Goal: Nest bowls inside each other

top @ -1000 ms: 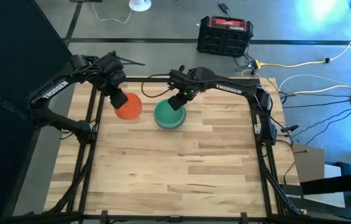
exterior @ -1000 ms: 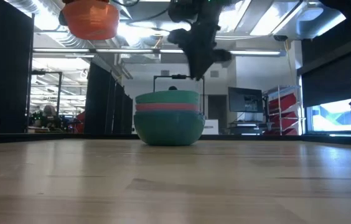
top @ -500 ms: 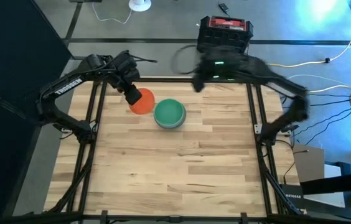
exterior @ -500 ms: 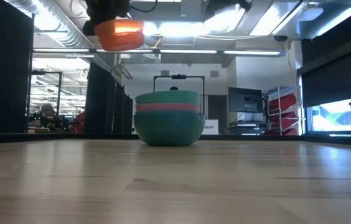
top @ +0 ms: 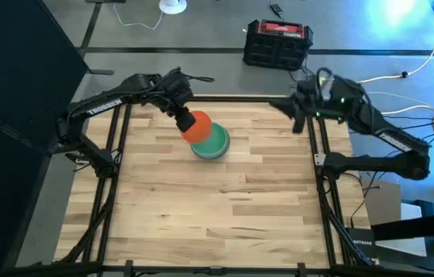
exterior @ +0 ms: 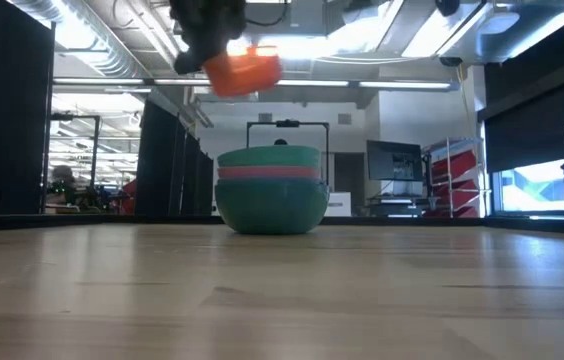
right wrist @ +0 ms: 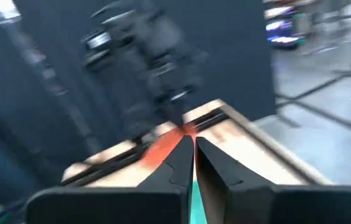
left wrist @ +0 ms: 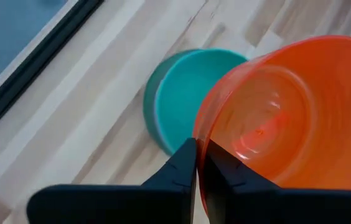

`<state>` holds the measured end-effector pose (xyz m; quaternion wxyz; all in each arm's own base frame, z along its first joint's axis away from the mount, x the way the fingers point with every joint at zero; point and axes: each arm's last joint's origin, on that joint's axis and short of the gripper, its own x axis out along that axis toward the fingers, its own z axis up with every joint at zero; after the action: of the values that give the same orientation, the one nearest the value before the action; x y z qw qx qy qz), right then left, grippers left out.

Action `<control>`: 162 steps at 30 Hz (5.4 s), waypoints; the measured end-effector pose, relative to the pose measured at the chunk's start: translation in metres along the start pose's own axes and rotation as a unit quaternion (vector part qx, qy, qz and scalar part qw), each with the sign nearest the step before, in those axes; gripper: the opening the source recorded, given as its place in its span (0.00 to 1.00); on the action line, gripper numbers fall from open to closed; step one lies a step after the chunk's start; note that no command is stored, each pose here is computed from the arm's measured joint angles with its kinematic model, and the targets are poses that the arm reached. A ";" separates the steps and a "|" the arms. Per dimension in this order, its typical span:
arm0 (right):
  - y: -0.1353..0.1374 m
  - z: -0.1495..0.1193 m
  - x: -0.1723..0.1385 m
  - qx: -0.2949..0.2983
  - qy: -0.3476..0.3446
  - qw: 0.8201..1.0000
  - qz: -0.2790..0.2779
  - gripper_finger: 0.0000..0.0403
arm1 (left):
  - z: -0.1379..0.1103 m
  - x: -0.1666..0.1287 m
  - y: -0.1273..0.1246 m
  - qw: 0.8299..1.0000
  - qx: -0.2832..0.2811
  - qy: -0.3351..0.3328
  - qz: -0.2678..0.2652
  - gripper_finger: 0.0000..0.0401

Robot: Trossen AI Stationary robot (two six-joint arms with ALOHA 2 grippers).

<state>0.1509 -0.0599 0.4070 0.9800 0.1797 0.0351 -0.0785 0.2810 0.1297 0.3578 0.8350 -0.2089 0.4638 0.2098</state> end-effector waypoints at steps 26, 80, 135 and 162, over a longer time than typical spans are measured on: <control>-0.004 -0.091 -0.059 -0.048 -0.067 0.980 0.179 0.00 | 0.017 0.090 0.003 0.993 -0.091 0.072 -0.008 0.00; -0.011 -0.111 -0.058 -0.015 -0.031 0.984 0.177 0.00 | 0.007 0.120 -0.017 0.988 -0.094 0.112 0.042 0.34; -0.012 -0.114 -0.057 -0.003 -0.017 0.985 0.173 0.00 | 0.036 0.178 0.052 0.944 -0.317 0.008 0.088 0.12; -0.012 -0.114 -0.057 0.004 -0.015 0.985 0.172 0.00 | 0.013 0.210 0.014 0.954 -0.269 0.106 0.077 0.00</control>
<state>0.0879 -0.0220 0.3022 0.9786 0.1854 -0.0112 0.0888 0.3833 0.1809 0.1806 0.6750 -0.4105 0.4909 0.3673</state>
